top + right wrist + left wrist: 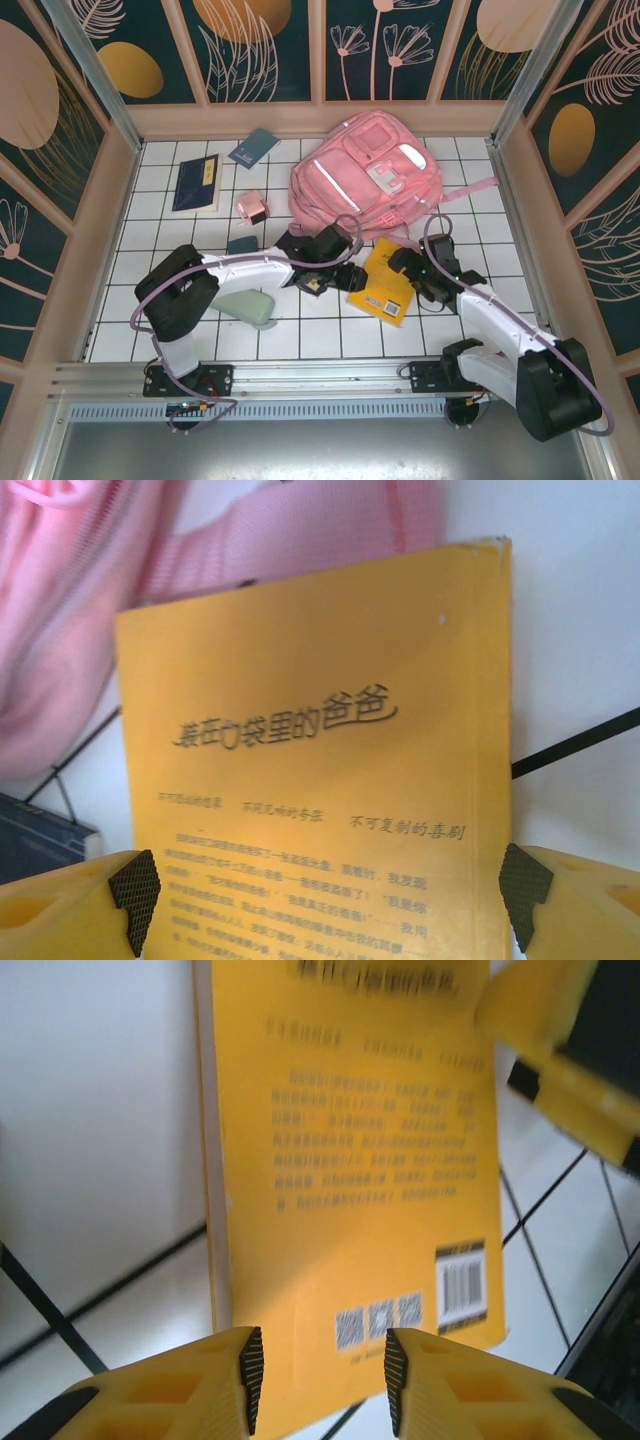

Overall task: Pack the student bag
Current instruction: Rotate the book at the middle-right of the table, then pick up the book from the middle-right of the table.

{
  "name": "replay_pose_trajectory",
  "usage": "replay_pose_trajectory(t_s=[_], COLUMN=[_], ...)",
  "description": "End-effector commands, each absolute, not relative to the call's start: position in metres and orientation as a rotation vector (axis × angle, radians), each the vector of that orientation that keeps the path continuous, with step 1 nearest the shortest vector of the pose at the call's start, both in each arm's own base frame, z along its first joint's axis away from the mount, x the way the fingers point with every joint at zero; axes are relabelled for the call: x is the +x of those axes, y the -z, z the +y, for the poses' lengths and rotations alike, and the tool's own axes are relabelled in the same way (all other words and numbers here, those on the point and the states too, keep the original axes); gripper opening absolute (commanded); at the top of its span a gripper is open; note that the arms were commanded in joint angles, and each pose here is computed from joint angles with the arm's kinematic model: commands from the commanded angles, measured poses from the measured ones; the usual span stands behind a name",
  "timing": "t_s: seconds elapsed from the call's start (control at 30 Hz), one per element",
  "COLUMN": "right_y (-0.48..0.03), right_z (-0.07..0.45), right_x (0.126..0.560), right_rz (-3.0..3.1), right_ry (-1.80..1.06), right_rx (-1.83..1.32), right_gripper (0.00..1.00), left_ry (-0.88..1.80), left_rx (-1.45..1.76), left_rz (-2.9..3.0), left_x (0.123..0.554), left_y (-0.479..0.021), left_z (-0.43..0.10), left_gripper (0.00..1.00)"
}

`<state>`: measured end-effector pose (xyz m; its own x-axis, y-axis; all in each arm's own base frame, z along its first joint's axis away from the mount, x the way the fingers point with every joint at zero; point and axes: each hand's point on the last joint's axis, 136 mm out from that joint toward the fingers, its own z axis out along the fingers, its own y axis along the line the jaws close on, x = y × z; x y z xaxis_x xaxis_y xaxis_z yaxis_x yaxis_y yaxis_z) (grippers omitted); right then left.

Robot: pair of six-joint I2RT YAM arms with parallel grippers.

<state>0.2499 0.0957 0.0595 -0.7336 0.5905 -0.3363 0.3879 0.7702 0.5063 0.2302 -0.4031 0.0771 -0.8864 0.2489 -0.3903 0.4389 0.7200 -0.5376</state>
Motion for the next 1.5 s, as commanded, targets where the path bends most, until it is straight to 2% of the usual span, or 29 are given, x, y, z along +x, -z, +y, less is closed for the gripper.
replay_pose_trajectory(t_s=[0.0,0.2,0.4,0.53,0.77,0.93,1.2,1.47], right_y=[-0.066,-0.050,-0.035,-0.031,-0.034,-0.052,-0.118,-0.118], right_z=[0.085,0.089,0.090,0.107,0.125,0.148,0.165,0.158], right_x=[0.244,0.229,0.215,0.214,0.216,0.221,0.224,0.221], right_rz=[2.458,2.466,2.486,2.477,2.451,2.399,2.165,2.127], right_ry=[-0.512,-0.570,-0.587,-0.731,-0.888,-1.088,-1.326,-1.314], right_rx=[0.737,0.782,0.830,0.796,0.766,0.688,0.506,0.456], right_gripper=[0.91,0.91,0.89,0.81,0.81,0.77,0.69,0.68], left_ry=[0.800,0.742,0.836,0.888,0.932,0.963,0.949,0.926], left_rx=[0.508,0.458,0.468,0.443,0.456,0.455,0.472,0.475], left_rz=[2.622,2.647,2.703,2.703,2.740,2.741,2.714,2.699], left_x=[0.261,0.286,0.273,0.267,0.249,0.242,0.242,0.245], left_y=[-0.073,-0.046,-0.022,-0.021,-0.007,-0.008,-0.013,-0.008], left_z=[-0.400,-0.404,-0.412,-0.412,-0.417,-0.420,-0.417,-0.415], left_gripper=[0.40,0.39,0.37,0.33,0.29,0.22,0.22,0.21])
